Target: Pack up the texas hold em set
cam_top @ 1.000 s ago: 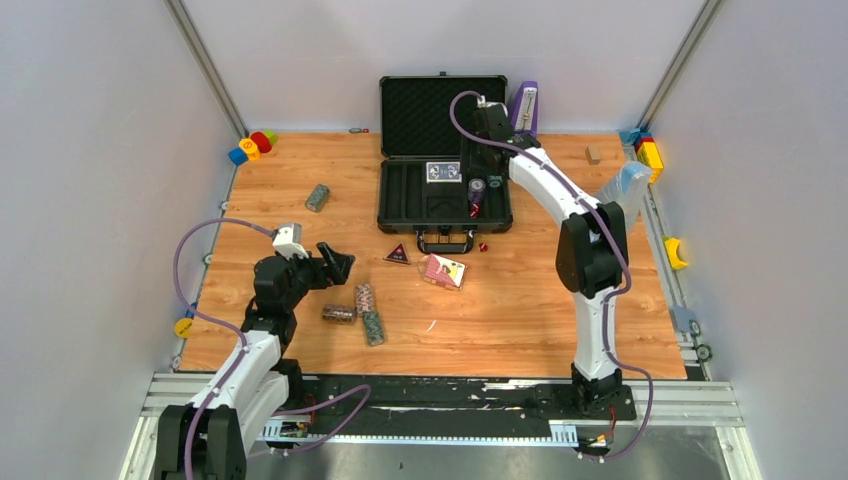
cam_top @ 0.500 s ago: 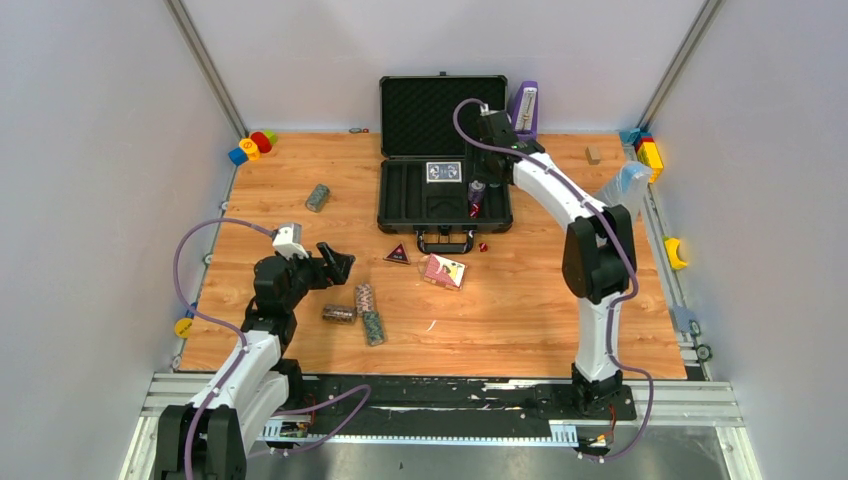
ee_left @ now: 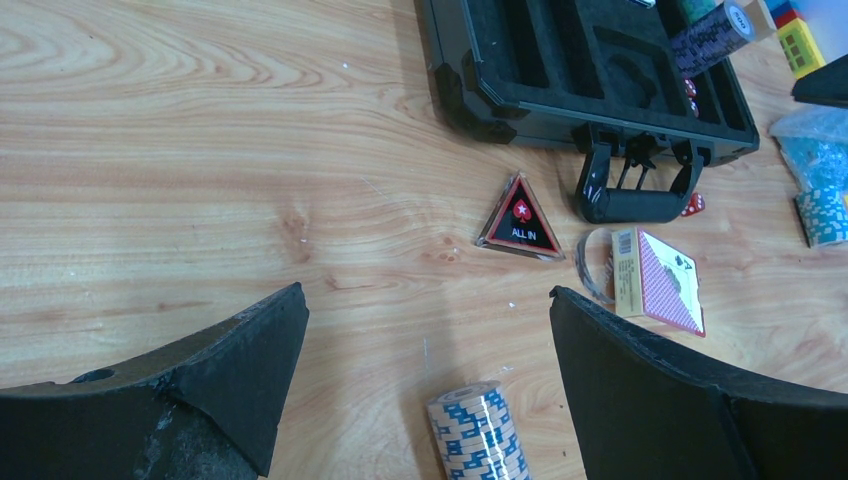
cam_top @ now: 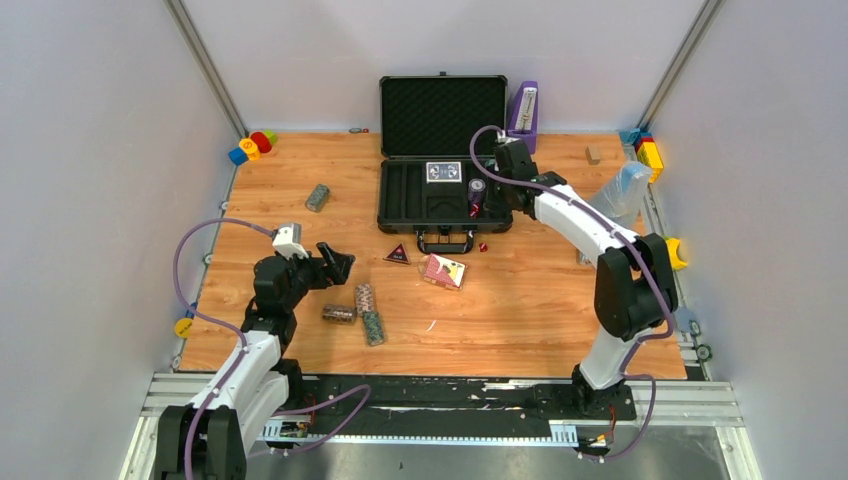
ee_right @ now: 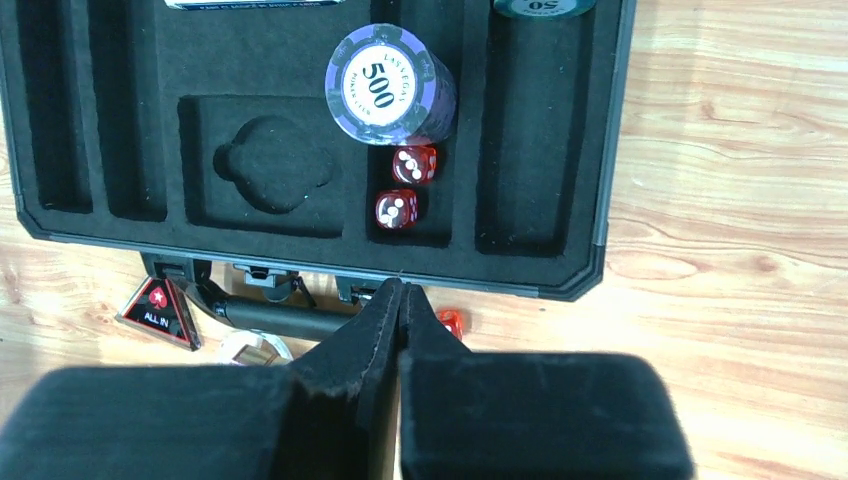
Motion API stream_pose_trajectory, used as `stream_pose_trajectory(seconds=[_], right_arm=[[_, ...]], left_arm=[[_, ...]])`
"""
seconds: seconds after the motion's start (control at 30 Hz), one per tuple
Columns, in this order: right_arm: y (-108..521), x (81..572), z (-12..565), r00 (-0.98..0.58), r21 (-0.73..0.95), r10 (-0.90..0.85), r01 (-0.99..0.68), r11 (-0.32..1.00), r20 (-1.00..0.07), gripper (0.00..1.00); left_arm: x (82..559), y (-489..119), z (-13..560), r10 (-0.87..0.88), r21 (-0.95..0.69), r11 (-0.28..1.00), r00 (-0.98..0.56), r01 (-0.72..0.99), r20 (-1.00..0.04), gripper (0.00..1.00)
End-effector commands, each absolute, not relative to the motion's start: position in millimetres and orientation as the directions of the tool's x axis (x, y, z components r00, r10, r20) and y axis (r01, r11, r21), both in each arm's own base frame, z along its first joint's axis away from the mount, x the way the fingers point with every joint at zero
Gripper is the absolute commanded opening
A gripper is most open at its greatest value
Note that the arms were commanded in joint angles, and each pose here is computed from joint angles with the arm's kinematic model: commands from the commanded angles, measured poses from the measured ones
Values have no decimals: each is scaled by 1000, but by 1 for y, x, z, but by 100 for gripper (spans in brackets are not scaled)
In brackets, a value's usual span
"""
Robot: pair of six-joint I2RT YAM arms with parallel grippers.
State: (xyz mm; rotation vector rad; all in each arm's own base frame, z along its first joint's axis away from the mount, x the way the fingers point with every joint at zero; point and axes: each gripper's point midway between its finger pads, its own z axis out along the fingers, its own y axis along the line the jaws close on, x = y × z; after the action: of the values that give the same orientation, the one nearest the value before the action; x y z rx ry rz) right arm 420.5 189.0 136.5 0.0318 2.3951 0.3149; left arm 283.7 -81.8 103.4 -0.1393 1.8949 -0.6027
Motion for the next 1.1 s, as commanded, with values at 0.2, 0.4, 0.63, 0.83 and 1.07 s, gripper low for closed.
stream_pose_trajectory(seconds=[0.2,0.4,0.63,0.83,1.07], right_arm=[[210,467,129,-708,270,156,-51,962,-689,0],[215,509,145,-661,281,181,-48,959,-729,0],[218,539,141,-645,260,158,-65,963,-747,0],[220,521,158,-648,273,133,-120,955,-750,10],[216,481,157,-691,328,160,-118,937,-705,15]], left_arm=[[292,-82,131,-380,-462,860,-332,217,-863,100],[293,-82,130,-381,-463,859,-334,216,-862,100],[294,-81,130,-380,-462,861,-333,215,-863,100],[295,-81,130,-379,-460,862,-332,214,-864,100],[294,-81,130,-379,-460,862,-332,213,-864,100]])
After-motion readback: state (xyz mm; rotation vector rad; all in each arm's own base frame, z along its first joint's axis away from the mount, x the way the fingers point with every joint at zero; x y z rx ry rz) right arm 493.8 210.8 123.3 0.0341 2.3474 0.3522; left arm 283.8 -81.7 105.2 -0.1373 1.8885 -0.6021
